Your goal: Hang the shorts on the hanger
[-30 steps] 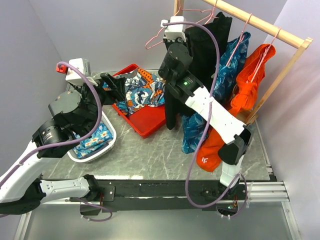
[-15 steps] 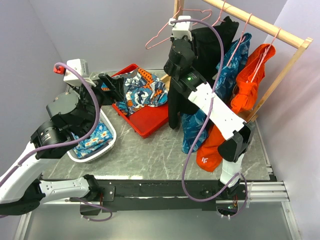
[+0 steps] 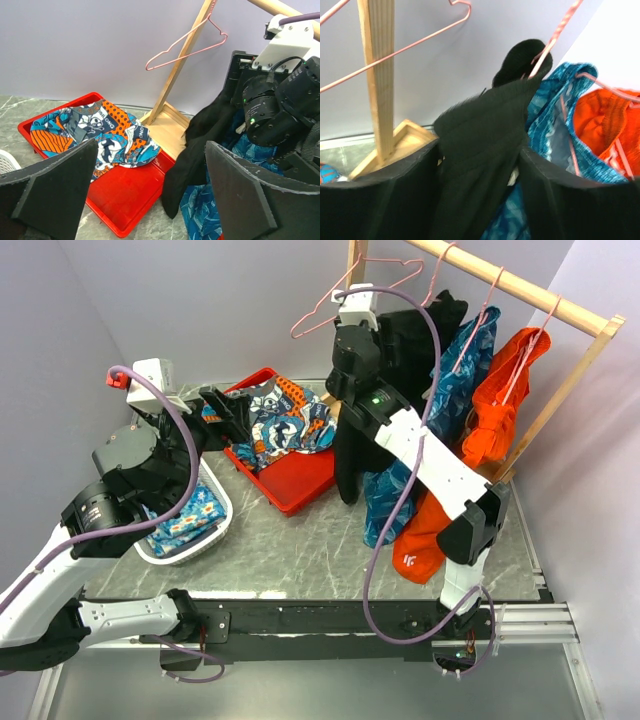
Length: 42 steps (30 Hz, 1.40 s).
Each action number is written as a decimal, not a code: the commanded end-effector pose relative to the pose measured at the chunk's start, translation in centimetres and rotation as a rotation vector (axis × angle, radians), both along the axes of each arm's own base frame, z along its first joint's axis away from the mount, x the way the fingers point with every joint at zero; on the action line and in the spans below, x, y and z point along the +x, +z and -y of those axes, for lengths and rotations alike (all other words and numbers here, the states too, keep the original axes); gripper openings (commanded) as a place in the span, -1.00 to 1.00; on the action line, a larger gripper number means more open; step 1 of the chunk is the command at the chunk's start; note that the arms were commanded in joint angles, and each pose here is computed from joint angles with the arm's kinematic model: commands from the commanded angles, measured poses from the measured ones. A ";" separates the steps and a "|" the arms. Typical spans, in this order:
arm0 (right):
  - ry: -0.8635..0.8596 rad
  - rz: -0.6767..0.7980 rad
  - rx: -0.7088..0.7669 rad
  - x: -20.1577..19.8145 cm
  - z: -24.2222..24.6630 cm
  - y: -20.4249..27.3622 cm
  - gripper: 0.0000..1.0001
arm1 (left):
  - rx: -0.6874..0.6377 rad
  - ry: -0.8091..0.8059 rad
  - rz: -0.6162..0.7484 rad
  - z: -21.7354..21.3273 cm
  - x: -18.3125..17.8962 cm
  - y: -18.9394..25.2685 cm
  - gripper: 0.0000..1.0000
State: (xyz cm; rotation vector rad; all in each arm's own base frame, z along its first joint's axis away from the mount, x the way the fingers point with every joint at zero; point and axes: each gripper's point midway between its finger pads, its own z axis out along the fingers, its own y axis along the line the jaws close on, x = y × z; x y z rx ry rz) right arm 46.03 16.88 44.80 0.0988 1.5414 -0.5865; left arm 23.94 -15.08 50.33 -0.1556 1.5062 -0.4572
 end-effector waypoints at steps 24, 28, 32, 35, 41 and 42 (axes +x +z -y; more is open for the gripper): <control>0.820 -0.120 0.454 -15.7 -9.4 6.1 1.00 | -0.058 0.029 -0.188 2.3 1.0 -7.8 0.93; 0.969 -0.185 0.517 -18.2 -11.4 1.9 1.00 | -0.041 -0.014 -0.276 3.7 0.8 -12.2 0.93; 1.076 -0.197 0.600 -20.7 -12.7 -1.0 1.00 | -0.054 -0.040 -0.382 5.0 0.4 -17.3 0.93; 1.104 -0.245 0.618 -22.2 -13.0 -5.7 1.00 | -0.064 -0.048 -0.425 5.3 0.1 -20.7 0.93; 1.166 -0.296 0.722 -25.0 -12.7 -13.9 1.00 | -0.099 -0.036 -0.471 5.5 -0.2 -26.4 0.93; 1.169 -0.320 0.741 -25.6 -12.5 -15.6 1.00 | -0.091 -0.032 -0.483 5.5 -0.2 -27.7 0.93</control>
